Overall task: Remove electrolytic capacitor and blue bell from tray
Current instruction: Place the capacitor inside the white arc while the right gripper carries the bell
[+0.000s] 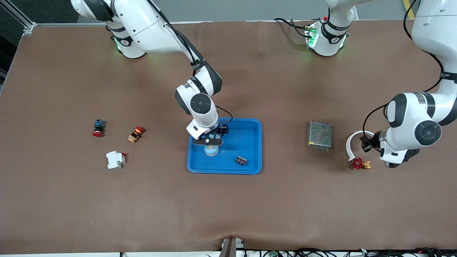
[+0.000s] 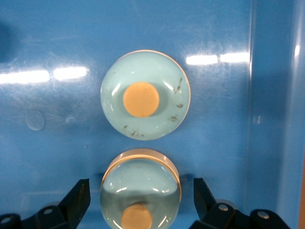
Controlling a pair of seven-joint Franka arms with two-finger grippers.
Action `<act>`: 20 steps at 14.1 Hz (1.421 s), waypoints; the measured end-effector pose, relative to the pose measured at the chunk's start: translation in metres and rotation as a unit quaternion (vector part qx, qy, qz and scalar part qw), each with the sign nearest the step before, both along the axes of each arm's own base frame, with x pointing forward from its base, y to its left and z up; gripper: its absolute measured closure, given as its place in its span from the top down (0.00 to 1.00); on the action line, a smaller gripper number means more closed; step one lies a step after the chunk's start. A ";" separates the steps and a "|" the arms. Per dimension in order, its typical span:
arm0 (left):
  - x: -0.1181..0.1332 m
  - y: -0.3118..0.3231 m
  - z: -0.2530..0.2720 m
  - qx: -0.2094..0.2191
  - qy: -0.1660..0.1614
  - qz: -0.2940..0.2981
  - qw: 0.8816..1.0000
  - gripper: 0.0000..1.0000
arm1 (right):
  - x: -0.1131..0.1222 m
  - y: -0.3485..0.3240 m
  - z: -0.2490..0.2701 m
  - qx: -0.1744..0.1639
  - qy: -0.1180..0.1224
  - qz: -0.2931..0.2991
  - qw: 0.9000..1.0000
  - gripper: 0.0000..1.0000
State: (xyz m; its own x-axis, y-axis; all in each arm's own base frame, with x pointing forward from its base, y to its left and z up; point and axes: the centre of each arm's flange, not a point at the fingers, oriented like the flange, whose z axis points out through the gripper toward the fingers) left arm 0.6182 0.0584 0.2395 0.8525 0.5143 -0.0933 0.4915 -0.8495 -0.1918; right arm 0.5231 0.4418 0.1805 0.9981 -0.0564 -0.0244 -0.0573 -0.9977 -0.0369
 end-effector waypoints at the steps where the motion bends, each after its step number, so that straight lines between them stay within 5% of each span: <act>1: 0.000 0.011 -0.008 0.006 -0.004 -0.002 1.000 0.30 | 0.000 0.000 0.000 0.000 0.000 0.000 1.000 0.88; 3: 0.000 0.031 -0.020 0.006 -0.012 0.005 1.000 0.30 | 0.000 0.000 0.000 0.001 -0.001 0.000 1.000 0.66; 11: 0.003 0.028 -0.036 -0.003 -0.016 0.001 1.000 0.33 | 0.010 0.010 0.021 0.003 -0.001 0.002 1.000 0.65; 18: 0.023 0.007 0.011 -0.004 -0.053 -0.010 0.999 1.00 | 0.042 -0.038 0.131 -0.028 0.057 0.082 0.995 0.65; 20: 0.030 -0.018 0.035 -0.010 -0.049 -0.017 0.999 1.00 | 0.059 -0.087 0.171 -0.025 0.074 0.120 0.990 0.65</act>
State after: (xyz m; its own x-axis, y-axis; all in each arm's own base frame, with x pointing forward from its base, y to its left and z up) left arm 0.6483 0.0407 0.2747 0.8746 0.4844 -0.0194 0.4784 -0.8690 -0.1265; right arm 0.5822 0.3548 0.3514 0.9685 0.1770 -0.1750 0.1805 -0.9836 0.0037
